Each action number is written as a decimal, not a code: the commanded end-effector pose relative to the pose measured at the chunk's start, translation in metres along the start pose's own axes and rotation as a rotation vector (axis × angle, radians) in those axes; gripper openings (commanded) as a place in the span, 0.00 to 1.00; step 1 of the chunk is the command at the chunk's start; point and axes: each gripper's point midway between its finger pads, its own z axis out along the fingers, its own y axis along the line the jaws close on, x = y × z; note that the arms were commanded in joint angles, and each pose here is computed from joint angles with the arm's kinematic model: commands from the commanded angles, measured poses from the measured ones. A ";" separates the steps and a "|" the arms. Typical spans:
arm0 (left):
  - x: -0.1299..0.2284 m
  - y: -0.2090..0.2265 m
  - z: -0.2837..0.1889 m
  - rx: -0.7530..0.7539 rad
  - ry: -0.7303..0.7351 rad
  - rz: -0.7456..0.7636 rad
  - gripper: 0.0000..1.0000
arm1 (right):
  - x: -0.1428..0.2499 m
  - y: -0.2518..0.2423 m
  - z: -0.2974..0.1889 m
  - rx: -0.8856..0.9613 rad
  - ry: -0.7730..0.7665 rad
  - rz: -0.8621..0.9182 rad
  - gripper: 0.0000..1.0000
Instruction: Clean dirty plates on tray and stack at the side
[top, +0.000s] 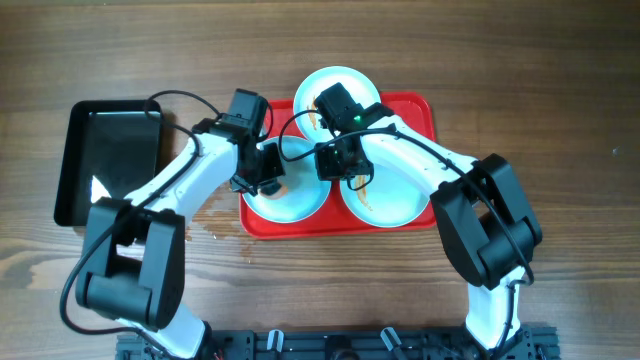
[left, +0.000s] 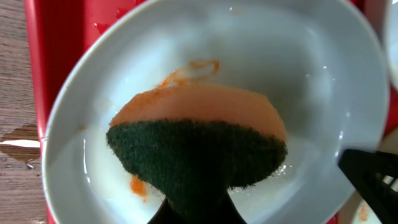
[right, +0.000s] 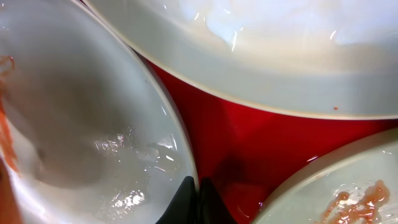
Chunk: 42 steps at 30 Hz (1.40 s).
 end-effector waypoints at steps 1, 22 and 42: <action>0.004 -0.013 -0.008 0.049 -0.002 0.021 0.04 | 0.006 -0.002 0.011 0.004 0.028 0.009 0.04; 0.005 -0.031 0.011 0.102 -0.070 0.038 0.04 | 0.008 0.004 0.011 -0.035 0.044 0.008 0.04; 0.014 0.041 0.011 -0.260 -0.091 0.074 0.04 | 0.012 0.005 0.011 -0.039 0.058 0.010 0.04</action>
